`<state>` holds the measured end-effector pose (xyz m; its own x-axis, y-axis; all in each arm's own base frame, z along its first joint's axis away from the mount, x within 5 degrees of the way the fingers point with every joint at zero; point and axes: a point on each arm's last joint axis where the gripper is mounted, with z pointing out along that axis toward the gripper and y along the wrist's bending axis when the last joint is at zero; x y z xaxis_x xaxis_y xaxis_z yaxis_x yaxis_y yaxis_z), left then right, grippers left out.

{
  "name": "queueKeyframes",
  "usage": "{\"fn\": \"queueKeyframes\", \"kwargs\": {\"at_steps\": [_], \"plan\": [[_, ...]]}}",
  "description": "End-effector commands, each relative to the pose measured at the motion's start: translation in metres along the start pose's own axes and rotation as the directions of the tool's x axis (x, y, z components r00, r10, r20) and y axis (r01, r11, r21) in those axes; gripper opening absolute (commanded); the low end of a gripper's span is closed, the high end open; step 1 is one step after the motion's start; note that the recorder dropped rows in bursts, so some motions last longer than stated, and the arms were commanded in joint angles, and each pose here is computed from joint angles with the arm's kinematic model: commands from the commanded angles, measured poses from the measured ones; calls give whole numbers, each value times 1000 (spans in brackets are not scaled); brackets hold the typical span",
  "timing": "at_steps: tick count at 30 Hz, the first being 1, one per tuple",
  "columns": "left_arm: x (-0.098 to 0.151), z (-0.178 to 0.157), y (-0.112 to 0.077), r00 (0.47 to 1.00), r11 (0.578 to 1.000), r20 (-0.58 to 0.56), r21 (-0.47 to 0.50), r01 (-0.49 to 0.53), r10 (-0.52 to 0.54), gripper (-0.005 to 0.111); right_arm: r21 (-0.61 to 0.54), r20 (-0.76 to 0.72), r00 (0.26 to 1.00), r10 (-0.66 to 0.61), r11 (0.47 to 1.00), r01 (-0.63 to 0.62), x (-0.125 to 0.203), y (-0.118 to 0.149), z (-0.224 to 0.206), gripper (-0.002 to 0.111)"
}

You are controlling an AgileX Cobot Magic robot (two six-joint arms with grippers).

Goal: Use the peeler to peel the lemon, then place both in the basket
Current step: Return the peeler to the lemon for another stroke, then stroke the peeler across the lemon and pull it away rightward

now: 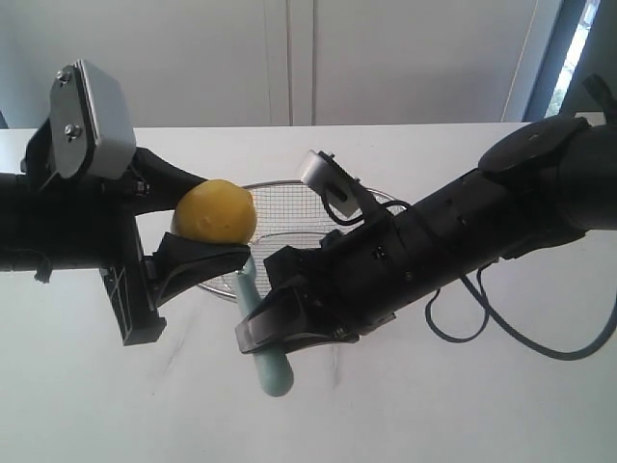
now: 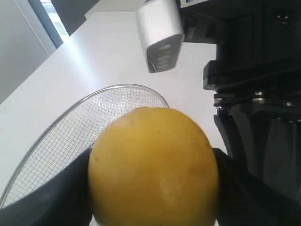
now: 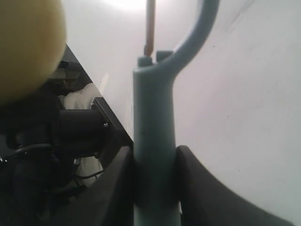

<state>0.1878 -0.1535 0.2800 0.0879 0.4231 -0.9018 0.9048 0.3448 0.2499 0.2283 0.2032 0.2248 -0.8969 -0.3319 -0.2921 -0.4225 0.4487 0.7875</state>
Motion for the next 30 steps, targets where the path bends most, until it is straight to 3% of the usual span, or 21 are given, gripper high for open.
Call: {"fn": "queueKeyframes", "kwargs": {"at_steps": [1, 12, 30], "plan": [[-4, -1, 2, 989, 988, 5, -34, -148, 148, 0, -37, -4, 1000, 13, 999, -13, 1, 4, 1, 0], [-2, -2, 5, 989, 987, -21, -64, -148, 147, 0, -32, -1, 1000, 10, 999, -10, 1, 3, 1, 0], [7, 8, 7, 991, 992, -46, -37, -125, 123, 0, 16, 34, 999, 4, 1000, -5, -2, -1, 1, 0]]}}
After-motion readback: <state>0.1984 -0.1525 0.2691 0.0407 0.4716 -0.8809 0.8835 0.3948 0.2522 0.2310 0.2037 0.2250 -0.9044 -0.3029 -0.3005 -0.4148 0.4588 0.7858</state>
